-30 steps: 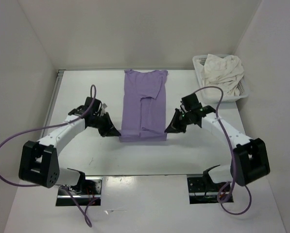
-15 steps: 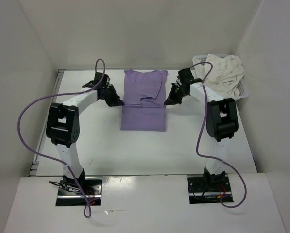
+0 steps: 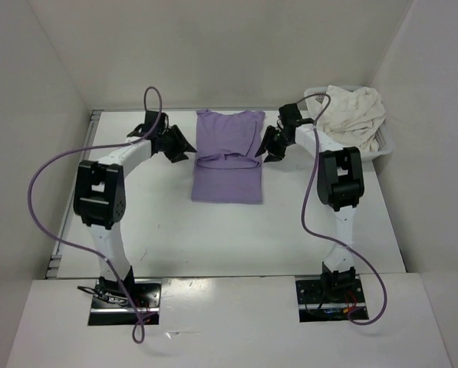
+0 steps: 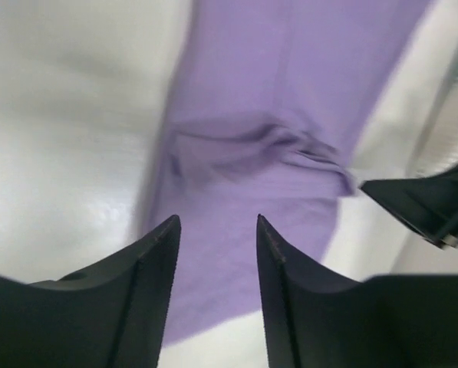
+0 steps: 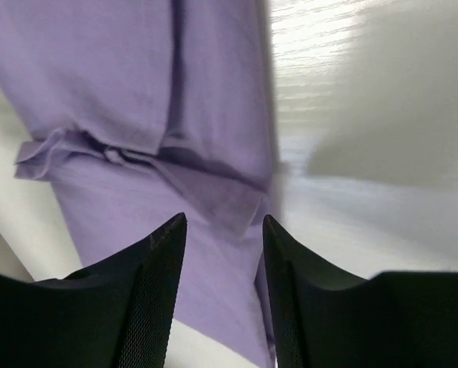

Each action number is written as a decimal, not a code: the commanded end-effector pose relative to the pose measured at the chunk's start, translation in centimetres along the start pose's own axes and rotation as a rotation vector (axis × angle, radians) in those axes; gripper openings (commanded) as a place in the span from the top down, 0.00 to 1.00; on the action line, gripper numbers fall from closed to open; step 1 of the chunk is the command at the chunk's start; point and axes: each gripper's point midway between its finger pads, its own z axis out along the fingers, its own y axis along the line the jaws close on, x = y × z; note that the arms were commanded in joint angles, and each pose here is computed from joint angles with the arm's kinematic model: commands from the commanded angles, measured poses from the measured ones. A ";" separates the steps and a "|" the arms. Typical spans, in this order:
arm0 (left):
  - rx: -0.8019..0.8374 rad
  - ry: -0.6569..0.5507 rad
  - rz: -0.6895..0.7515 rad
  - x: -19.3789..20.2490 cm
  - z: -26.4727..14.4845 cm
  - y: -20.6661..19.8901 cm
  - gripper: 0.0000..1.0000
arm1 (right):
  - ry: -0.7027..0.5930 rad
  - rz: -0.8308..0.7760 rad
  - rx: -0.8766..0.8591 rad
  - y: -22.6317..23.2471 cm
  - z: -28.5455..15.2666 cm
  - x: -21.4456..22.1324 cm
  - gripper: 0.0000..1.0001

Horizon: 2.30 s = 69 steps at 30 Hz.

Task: Fold and stack the t-shirts
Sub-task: Fold the folded rectangular tshirt in 1/3 of the way

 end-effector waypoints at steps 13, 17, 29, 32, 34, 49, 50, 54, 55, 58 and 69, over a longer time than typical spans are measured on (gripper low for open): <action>0.069 0.126 0.030 10.1 -1.0 0.6 0.62 | 0.093 -0.193 -0.083 6.1 -2.6 11.0 0.99; 0.027 0.142 0.044 11.1 -0.1 2.2 0.62 | 0.131 -0.171 -0.053 4.5 0.1 12.9 0.99; -0.146 0.327 -0.043 20.1 -2.3 11.5 0.64 | 0.259 -0.067 0.108 -3.8 0.5 21.0 1.00; -0.196 0.324 -0.033 21.0 -4.2 12.8 0.64 | 0.291 -0.067 0.113 -4.1 -0.5 22.9 1.00; -0.222 0.340 -0.015 21.8 -5.2 13.6 0.64 | 0.284 -0.081 0.085 -3.2 -1.7 23.1 1.00; 0.068 0.254 0.000 17.4 -7.5 2.7 0.63 | 0.155 -0.211 -0.120 6.9 -2.1 14.8 1.00; 0.073 0.260 0.002 17.7 -7.1 2.5 0.63 | 0.137 -0.215 -0.112 7.0 -1.6 14.2 1.00; 0.078 0.312 0.021 19.8 -5.3 1.2 0.63 | 0.104 -0.264 -0.124 9.5 0.1 13.0 1.00; 0.087 0.328 0.027 20.8 -5.3 0.6 0.63 | 0.110 -0.272 -0.112 9.5 0.9 13.3 1.00; 0.081 0.344 0.040 21.9 -4.5 0.4 0.63 | 0.102 -0.335 -0.091 10.1 2.3 13.5 1.00; -0.162 0.366 0.041 25.5 -3.5 9.4 0.63 | -0.045 -0.364 -0.010 10.3 5.2 9.8 1.00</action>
